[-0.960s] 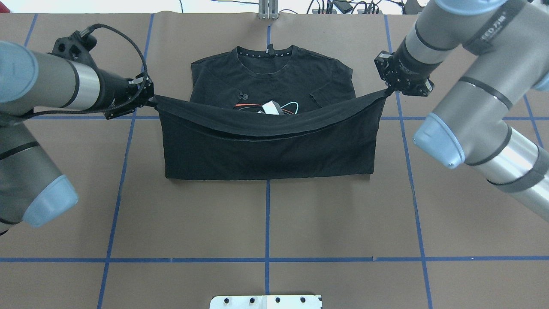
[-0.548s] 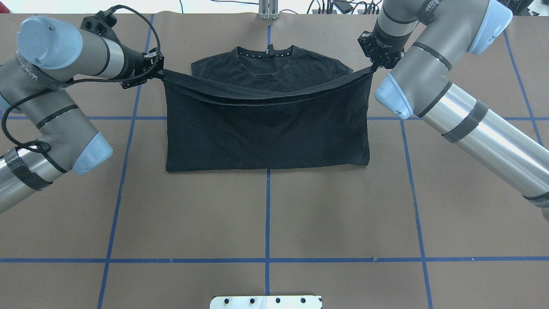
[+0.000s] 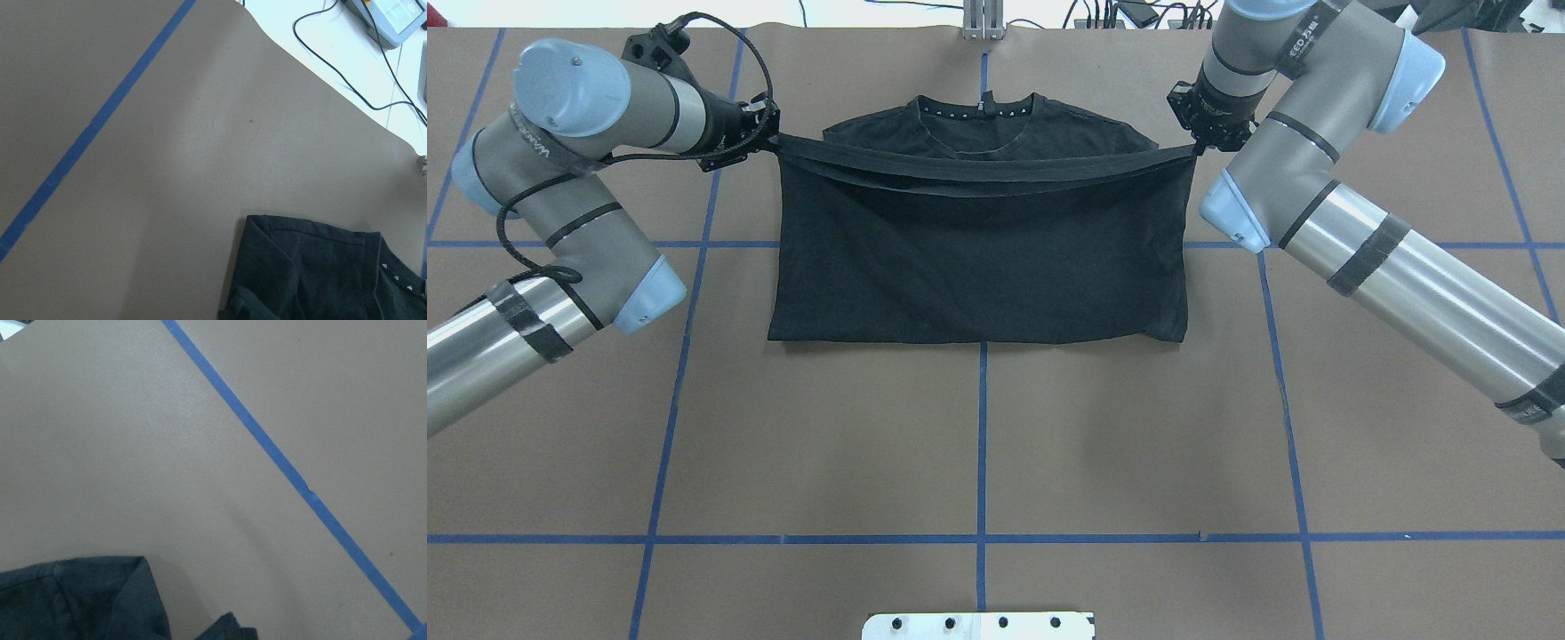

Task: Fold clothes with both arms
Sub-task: 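Lower the hem near the collar and open both grippers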

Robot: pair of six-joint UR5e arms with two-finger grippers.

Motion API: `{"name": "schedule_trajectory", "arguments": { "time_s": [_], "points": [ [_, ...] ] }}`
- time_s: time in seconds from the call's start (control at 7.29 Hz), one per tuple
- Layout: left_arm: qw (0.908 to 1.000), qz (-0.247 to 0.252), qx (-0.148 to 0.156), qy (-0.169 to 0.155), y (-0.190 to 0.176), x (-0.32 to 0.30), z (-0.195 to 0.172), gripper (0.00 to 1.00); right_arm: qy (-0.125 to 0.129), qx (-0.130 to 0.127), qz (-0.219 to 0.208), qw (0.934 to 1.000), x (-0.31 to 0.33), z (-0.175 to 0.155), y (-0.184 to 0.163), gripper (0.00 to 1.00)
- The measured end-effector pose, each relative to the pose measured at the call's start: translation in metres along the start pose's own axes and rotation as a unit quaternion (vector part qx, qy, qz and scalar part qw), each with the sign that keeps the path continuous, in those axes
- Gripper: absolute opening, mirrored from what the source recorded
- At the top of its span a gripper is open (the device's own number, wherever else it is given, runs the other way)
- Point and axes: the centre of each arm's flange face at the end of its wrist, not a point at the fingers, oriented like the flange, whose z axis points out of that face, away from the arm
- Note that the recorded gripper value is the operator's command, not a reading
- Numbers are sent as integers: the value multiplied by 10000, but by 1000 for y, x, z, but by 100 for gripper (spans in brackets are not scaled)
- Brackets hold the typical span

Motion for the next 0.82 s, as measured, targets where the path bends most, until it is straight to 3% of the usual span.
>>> {"name": "schedule_trajectory", "arguments": {
  "time_s": [0.41, 0.55, 0.69, 0.82],
  "points": [
    [9997, -28, 208, -103, -11, 14, 28, 4, 47, 21, -10, 10000, 1, 9, 0, 0],
    [9996, -34, 263, -133, -14, 8, 34, 9, 59, 65, -12, 10000, 0, 12, -1, 0],
    [9994, -34, 295, -160, -17, 3, 39, 27, 33, 99, -30, 9999, -4, 16, -2, 0],
    [9993, -24, 317, -176, -17, 0, 42, 57, -15, 116, -50, 9999, -7, 20, -3, 25]
  ]
}}
